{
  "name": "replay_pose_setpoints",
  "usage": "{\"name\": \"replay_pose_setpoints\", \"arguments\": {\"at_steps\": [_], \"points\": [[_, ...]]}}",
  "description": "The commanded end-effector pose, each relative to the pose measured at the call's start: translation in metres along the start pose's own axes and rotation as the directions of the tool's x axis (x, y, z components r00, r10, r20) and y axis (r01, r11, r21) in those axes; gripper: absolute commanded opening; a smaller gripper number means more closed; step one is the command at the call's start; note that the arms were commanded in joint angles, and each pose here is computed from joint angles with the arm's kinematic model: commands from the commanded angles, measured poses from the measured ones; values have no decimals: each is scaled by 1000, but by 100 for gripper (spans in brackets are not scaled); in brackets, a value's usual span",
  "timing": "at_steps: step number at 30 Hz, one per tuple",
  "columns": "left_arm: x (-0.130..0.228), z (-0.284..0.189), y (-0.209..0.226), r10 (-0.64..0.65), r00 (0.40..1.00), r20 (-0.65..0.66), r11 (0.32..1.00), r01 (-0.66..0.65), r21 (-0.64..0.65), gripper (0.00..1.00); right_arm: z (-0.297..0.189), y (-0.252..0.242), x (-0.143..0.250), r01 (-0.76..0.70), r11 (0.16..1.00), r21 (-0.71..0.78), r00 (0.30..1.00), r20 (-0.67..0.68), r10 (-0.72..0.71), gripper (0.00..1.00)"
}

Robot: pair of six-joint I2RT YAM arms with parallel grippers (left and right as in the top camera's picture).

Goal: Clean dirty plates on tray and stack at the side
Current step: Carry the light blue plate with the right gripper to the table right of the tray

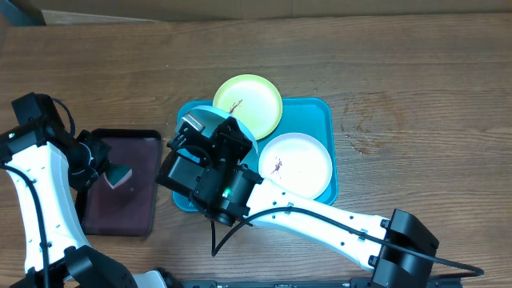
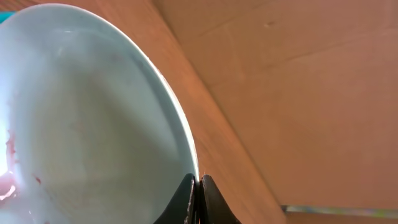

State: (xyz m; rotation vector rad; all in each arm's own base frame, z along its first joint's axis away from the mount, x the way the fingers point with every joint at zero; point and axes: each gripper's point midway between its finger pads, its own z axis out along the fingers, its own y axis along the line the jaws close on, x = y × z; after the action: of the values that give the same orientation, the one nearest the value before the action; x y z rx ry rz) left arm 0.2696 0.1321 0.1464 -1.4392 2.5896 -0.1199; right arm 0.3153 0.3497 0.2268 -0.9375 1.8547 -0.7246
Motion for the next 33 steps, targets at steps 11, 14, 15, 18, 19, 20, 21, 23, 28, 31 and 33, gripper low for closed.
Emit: {"name": "replay_pose_setpoints", "arguments": {"at_steps": [11, 14, 15, 18, 19, 20, 21, 23, 28, 31, 33], "points": [[1, 3, -1, 16, 1000, -12, 1000, -16, 10, 4, 34, -3, 10, -536, 820, -201, 843, -170, 510, 4], [1, 3, -1, 17, 1000, -12, 1000, -17, 10, 4, 55, 9, 23, -671, 662, -335, 741, -350, 573, 4], [1, 3, -1, 17, 1000, -12, 1000, -17, 10, 4, 63, 11, 28, -715, 588, -379, 699, -418, 581, 4], [1, 3, -1, 17, 1000, -12, 1000, -17, 10, 4, 83, 0, 41, -817, 357, -454, 575, -580, 577, 4], [1, 3, -1, 17, 1000, -12, 1000, -17, 10, 4, 90, -8, 47, -838, 299, -457, 540, -615, 574, 4], [1, 3, -1, 17, 1000, -12, 1000, -17, 10, 4, 97, -17, 56, -859, 239, -452, 501, -651, 571, 4], [1, 3, -1, 17, 1000, -12, 1000, -17, 10, 4, 105, -28, 66, -880, 187, -436, 459, -682, 569, 4], [1, 3, -1, 17, 1000, -12, 1000, -17, 10, 4, 118, -47, 88, -912, 123, -391, 387, -724, 571, 4], [2, 3, -1, 17, 1000, -13, 1000, -17, 10, 4, 154, -100, 176, -984, 80, -158, 174, -775, 608, 3], [2, 3, -1, 17, 1000, -13, 1000, -17, 10, 4, 170, -124, 252, -993, 102, 50, 28, -763, 645, 4], [1, 3, -1, 17, 1000, -12, 1000, -17, 10, 4, 175, -130, 290, -985, 94, 141, -46, -754, 655, 4]]}}
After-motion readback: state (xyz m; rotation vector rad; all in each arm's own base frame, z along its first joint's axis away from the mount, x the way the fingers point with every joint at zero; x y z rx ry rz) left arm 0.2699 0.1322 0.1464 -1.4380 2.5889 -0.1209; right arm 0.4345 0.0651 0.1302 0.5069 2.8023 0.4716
